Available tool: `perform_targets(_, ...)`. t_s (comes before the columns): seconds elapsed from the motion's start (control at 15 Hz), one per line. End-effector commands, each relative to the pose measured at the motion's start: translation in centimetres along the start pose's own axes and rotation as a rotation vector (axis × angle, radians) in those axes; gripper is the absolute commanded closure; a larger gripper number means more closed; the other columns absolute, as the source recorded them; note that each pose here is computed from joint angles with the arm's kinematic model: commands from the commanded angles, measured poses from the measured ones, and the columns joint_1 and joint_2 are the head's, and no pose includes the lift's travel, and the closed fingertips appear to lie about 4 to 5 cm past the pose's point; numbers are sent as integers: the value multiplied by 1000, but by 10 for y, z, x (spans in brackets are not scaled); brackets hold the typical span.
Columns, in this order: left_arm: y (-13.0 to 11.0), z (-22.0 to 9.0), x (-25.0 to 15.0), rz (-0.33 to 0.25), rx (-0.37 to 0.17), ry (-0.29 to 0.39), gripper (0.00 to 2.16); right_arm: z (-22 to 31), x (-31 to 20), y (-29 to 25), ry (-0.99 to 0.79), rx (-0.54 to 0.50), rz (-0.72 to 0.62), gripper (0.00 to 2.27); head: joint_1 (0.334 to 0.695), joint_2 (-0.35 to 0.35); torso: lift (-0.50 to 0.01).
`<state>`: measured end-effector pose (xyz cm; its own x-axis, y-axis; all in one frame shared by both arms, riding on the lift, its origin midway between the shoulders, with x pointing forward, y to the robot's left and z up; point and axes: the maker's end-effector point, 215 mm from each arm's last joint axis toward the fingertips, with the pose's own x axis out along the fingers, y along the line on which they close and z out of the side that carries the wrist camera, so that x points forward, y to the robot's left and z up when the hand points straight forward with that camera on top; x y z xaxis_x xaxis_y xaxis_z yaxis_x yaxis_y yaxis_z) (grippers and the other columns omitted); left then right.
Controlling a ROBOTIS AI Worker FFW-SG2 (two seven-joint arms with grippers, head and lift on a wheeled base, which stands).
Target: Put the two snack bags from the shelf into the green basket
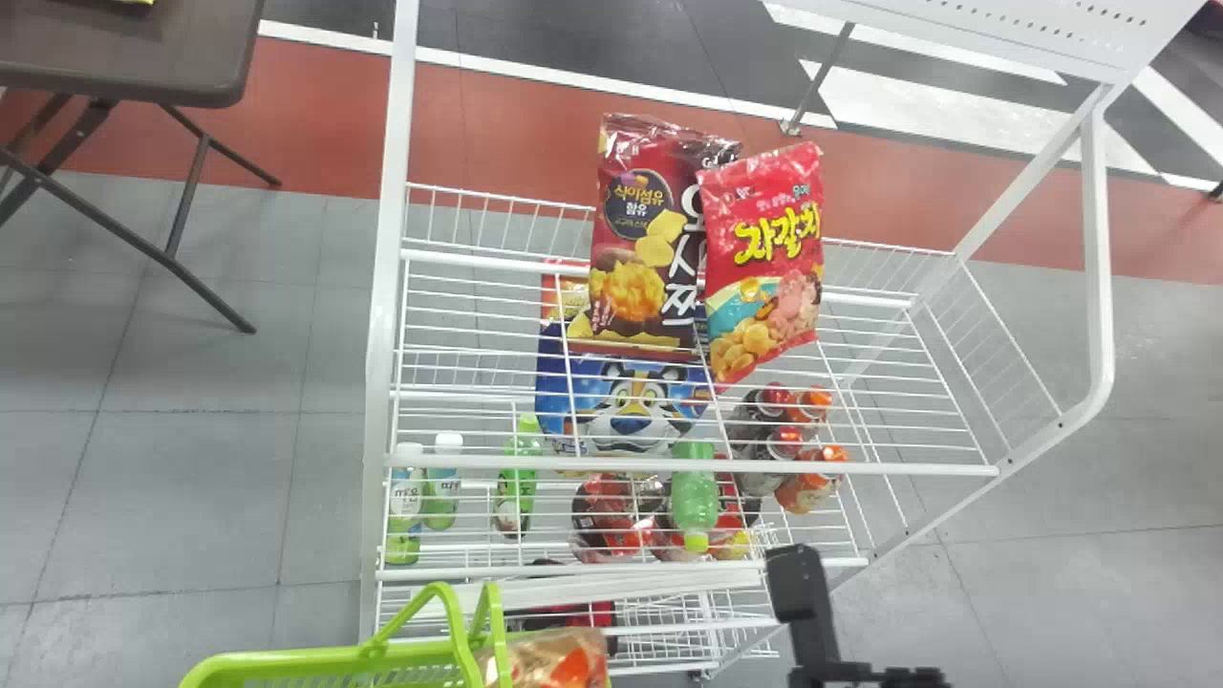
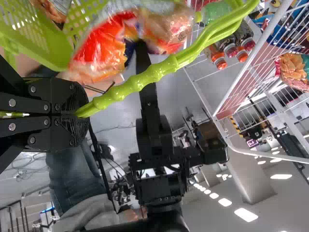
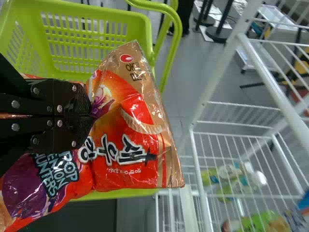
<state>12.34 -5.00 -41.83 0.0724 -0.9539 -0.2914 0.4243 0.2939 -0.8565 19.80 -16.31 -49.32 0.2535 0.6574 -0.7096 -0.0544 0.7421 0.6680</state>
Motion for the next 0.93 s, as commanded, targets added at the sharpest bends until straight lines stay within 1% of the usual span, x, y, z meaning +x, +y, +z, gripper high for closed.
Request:
perform_targets(0.0,0,0,0,-1,0,1,1804,-13,15,24,43,-8,58,2243,695,-350,-11)
perform_targets(0.2,-3,-2,3,-7,1,6,1808,-22,36,27,76,-15,70,2243,695,-350,-11)
perform_targets(0.33,-3,-2,3,-6,0,6,1804,-23,56,19,94,9,83,2236,695,-350,-11)
perform_targets(0.4,-3,-3,3,-7,0,8,1804,-25,61,13,107,20,77,1801,695,-350,-11)
perform_targets(0.47,-3,-2,3,-8,2,7,1804,-19,62,7,90,9,65,785,695,-350,-11)
perform_targets(0.53,-2,-3,3,-6,1,8,1808,-15,58,3,81,3,54,-2,695,-350,-11)
perform_targets(0.73,-2,-3,2,-5,1,9,1804,19,31,-8,-29,-56,-4,49,695,-350,-11)
perform_targets(0.87,-3,-3,3,-7,1,8,1804,45,6,-5,-115,-101,-19,53,695,-350,-11)
